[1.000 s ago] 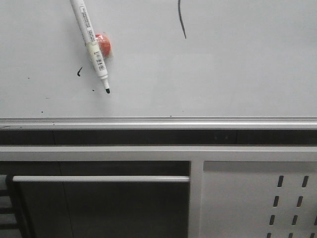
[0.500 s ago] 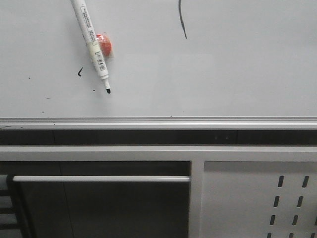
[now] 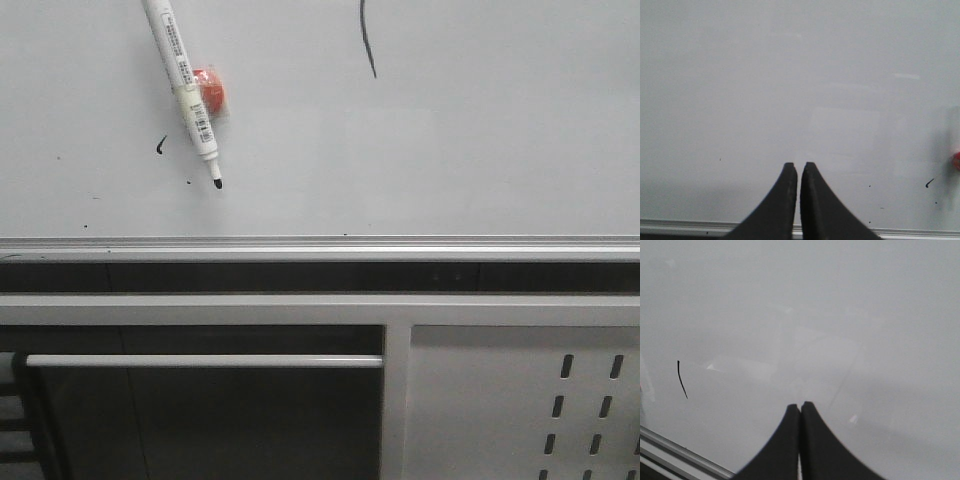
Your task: Write number 1 on whiteboard
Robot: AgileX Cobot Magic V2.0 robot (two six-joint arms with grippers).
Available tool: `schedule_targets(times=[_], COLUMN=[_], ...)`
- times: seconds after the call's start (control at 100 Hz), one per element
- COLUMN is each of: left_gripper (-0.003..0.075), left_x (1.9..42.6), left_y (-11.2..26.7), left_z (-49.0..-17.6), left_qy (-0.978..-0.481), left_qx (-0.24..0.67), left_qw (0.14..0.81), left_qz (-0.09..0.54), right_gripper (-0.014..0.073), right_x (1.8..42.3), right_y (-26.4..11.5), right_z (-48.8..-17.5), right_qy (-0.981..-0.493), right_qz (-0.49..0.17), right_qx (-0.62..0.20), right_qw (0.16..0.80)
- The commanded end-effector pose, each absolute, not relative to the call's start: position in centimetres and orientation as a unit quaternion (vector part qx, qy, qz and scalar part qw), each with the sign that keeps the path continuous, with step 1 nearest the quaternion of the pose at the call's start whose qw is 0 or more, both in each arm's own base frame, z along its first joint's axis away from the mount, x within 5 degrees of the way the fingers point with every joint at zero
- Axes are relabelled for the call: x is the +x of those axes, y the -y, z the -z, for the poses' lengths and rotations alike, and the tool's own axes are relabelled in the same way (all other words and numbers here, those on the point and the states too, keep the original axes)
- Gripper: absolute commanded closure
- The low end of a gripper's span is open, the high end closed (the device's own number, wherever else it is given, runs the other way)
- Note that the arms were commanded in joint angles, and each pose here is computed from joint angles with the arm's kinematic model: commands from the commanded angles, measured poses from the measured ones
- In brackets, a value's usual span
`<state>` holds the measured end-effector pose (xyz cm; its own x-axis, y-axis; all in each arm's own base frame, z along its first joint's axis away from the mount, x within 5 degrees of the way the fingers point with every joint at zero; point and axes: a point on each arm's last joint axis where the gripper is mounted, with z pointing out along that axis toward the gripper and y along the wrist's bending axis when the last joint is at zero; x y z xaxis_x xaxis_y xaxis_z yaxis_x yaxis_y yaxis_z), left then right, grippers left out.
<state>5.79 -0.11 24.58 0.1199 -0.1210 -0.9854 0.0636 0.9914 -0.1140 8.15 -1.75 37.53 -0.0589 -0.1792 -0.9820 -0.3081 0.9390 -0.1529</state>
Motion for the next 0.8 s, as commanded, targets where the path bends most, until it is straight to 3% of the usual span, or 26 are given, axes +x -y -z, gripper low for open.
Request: schedule_targets(times=[0.0, 0.01, 0.06, 0.14, 0.48, 0.68, 0.79], left_gripper=[0.0738, 0.0738, 0.0738, 0.0738, 0.0738, 0.0738, 0.0738], left_x=[5.7, 5.7, 5.2, 4.7, 5.1, 5.8, 6.0], left_y=[-1.1, -1.2, -2.0, -2.2, -2.0, 0.7, 0.7], left_z=[-25.1, -25.0, -24.2, -23.5, -24.7, -24.1, -22.8], left_qy=[-0.666, -0.669, -0.718, -0.763, -0.724, -0.660, -0.653], left_qx=[-0.103, -0.131, -0.195, -0.216, -0.149, 0.006, -0.025], left_qw=[0.737, 0.728, 0.666, 0.608, 0.673, 0.747, 0.748], left_qz=[0.050, 0.073, 0.051, 0.038, 0.016, 0.081, 0.114], right_gripper=[0.0666, 0.0666, 0.0666, 0.0666, 0.0666, 0.0666, 0.0666], right_x=[8.2, 8.2, 8.2, 8.2, 8.2, 8.2, 8.2], right_y=[2.1, 2.1, 2.1, 2.1, 2.1, 2.0, 2.0], right_z=[-38.2, -38.2, -38.2, -38.2, -38.2, -38.2, -38.2], right_qy=[-0.728, -0.728, -0.728, -0.728, -0.728, -0.727, -0.727], right_qz=[-0.037, -0.037, -0.037, -0.037, -0.037, -0.037, -0.037], right_qx=[-0.156, -0.156, -0.156, -0.156, -0.156, -0.156, -0.156], right_qw=[0.667, 0.667, 0.667, 0.667, 0.667, 0.667, 0.667])
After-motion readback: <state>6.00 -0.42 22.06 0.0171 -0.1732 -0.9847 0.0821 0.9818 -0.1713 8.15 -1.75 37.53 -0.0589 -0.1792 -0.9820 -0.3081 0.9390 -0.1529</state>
